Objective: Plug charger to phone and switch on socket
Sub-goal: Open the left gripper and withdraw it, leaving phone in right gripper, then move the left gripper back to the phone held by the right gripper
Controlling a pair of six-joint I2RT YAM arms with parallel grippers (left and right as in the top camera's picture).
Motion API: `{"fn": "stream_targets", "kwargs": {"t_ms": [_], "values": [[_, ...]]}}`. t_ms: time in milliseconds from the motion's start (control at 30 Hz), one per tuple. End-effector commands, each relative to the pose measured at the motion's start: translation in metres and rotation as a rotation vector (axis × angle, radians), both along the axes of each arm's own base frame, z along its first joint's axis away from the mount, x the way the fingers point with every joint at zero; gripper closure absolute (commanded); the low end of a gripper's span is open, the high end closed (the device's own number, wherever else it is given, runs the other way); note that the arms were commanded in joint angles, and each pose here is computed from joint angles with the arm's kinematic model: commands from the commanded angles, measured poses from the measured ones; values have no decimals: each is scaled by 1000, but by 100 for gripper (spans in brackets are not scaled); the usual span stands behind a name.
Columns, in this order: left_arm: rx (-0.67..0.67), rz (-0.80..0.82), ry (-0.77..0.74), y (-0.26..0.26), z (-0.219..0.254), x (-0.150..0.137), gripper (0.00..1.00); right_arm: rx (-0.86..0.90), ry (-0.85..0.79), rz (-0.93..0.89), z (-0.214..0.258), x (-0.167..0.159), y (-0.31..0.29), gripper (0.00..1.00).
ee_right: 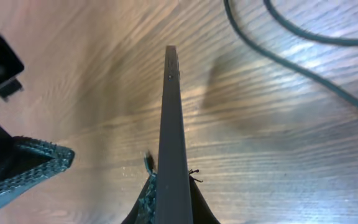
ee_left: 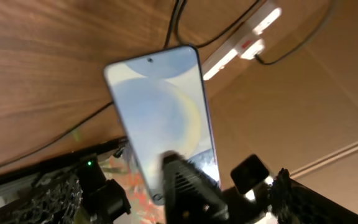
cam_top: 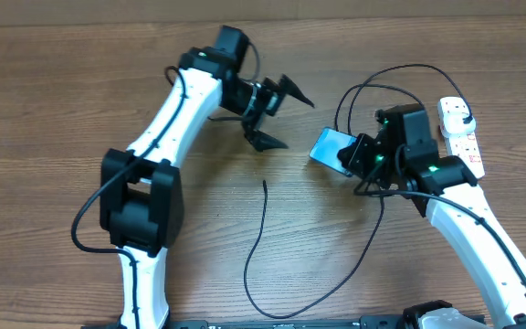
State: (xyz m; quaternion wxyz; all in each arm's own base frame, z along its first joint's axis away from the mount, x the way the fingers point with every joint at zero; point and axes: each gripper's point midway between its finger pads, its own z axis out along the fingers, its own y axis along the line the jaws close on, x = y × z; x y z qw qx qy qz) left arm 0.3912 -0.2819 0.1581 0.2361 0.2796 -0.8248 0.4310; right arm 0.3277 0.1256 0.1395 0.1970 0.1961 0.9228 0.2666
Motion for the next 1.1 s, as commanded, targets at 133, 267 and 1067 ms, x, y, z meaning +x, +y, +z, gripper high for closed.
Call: {"fn": "stream_targets", "kwargs": {"t_ms": [133, 267, 1067], "values": [[-8, 33, -153, 37, 24, 23, 0, 247, -45, -102, 38, 26, -4, 96], [37, 106, -238, 68, 48, 35, 0, 384, -52, -143, 57, 36, 3, 96], [-56, 194, -520, 101, 125, 54, 0, 836, 8, -310, 125, 61, 22, 96]]}}
